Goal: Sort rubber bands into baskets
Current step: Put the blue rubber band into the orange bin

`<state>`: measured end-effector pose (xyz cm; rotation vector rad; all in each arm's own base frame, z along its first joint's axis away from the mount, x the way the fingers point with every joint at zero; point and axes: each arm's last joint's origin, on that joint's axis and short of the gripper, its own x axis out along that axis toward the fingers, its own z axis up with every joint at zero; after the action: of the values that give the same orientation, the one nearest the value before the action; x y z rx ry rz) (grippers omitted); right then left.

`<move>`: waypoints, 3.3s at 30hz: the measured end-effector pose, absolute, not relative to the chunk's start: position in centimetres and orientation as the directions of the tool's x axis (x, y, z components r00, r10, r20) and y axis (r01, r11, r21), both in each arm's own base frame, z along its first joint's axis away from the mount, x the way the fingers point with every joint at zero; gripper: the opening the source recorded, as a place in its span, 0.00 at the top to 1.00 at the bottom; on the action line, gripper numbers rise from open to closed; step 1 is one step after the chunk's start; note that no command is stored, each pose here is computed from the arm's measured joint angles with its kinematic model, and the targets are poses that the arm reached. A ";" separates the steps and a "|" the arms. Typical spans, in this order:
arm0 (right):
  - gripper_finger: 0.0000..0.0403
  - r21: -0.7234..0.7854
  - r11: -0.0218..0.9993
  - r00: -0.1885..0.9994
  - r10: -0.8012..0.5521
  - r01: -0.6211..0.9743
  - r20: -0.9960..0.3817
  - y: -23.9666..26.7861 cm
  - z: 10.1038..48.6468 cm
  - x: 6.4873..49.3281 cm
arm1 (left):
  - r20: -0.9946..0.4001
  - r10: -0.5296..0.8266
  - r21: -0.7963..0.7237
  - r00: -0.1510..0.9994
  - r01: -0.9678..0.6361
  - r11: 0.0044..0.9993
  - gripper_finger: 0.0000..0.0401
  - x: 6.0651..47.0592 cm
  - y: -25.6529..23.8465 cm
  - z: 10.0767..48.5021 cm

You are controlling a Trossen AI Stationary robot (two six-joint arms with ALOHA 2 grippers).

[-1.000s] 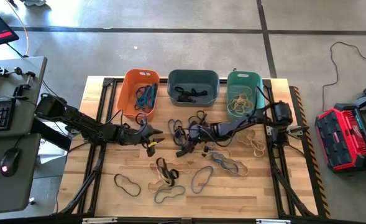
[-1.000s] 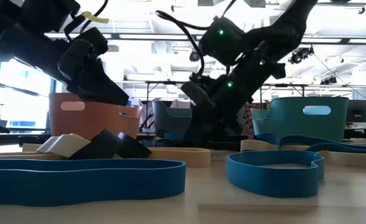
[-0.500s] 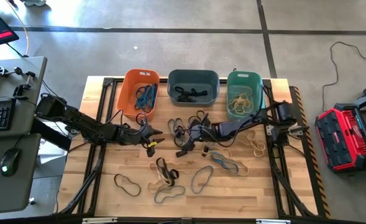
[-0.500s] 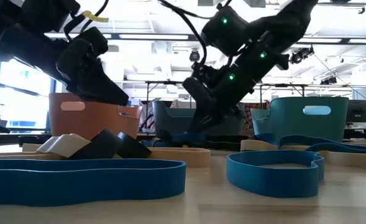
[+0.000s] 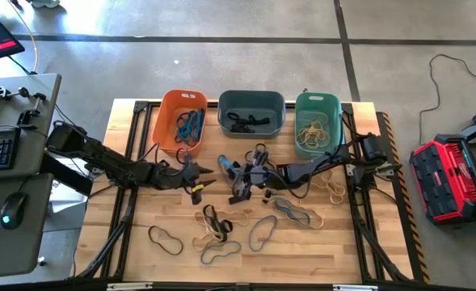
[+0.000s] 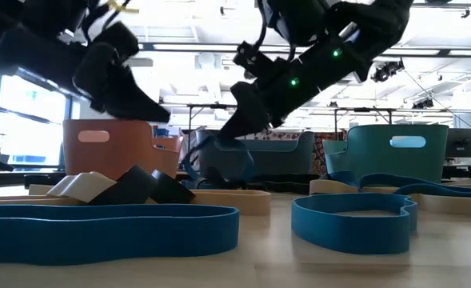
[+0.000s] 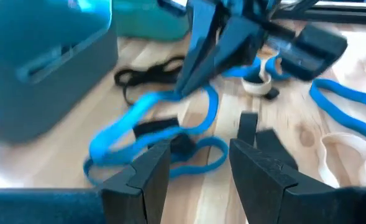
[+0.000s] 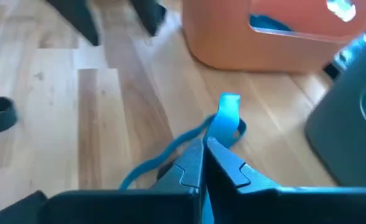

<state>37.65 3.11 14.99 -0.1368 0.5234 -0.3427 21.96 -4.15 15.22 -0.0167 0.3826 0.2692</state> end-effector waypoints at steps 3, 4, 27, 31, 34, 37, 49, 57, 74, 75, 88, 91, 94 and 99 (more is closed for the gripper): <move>1.00 -0.259 0.933 0.823 -0.345 0.249 -0.451 3.6 15.1 37.7 | -0.342 0.270 0.117 0.900 -0.244 0.963 0.60 22.5 -4.5 16.0; 1.00 -0.272 0.932 0.825 -0.343 0.240 -0.448 3.7 15.2 37.7 | -0.335 0.270 0.143 0.903 -0.235 0.962 0.60 22.6 -4.5 16.3; 1.00 -0.289 0.937 0.879 -0.298 0.195 -0.372 5.6 16.0 37.9 | -0.363 0.454 0.530 0.814 -0.220 0.819 0.60 27.0 -6.4 14.4; 1.00 -0.288 0.937 0.880 -0.299 0.198 -0.368 5.6 16.0 37.9 | -0.363 0.446 0.515 0.818 -0.222 0.828 0.60 27.0 -6.5 14.4; 1.00 -0.286 0.937 0.883 -0.300 0.201 -0.362 5.6 16.1 37.9 | -0.376 0.413 0.472 0.830 -0.211 0.856 0.60 27.1 -6.5 14.4; 1.00 -0.283 0.938 0.885 -0.298 0.201 -0.357 5.6 16.1 38.0 | -0.388 0.381 0.420 0.839 -0.207 0.883 0.60 27.2 -6.4 14.4; 1.00 -0.262 0.953 0.900 -0.245 0.154 -0.361 5.7 16.2 38.0 | -0.364 0.451 0.428 0.815 -0.284 0.858 0.76 27.1 -6.2 14.4; 1.00 -0.242 0.959 0.900 -0.233 0.149 -0.368 5.7 16.1 38.0 | -0.353 0.482 0.475 0.802 -0.290 0.831 0.98 27.0 -6.1 14.6; 0.66 -0.261 0.916 0.833 -0.390 0.306 -0.393 4.9 15.6 37.7 | -0.318 0.646 0.382 0.694 -0.529 0.758 1.00 23.0 0.2 21.4; 0.66 -0.250 0.918 0.833 -0.388 0.309 -0.394 4.9 15.6 37.7 | -0.315 0.651 0.373 0.690 -0.541 0.754 1.00 22.7 0.7 21.7; 0.94 -0.243 0.918 0.816 -0.390 0.312 -0.426 4.9 15.3 37.5 | -0.294 0.737 0.285 0.609 -0.680 0.675 1.00 19.7 6.2 24.1; 0.99 -0.245 0.916 0.813 -0.395 0.317 -0.428 4.6 15.2 37.5 | -0.315 0.753 0.276 0.577 -0.704 0.655 1.00 19.2 7.5 23.9; 0.97 -0.242 0.916 0.810 -0.397 0.320 -0.431 4.4 15.2 37.5 | -0.344 0.753 0.248 0.561 -0.719 0.649 1.00 18.7 8.8 23.7; 0.99 -0.242 0.918 0.810 -0.393 0.315 -0.435 4.5 15.2 37.5 | -0.382 0.774 0.250 0.505 -0.750 0.612 1.00 17.8 10.3 23.4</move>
<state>37.51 4.46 15.18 -0.1613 0.4987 -0.3802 17.75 10.31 23.35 0.0543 0.4892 0.9201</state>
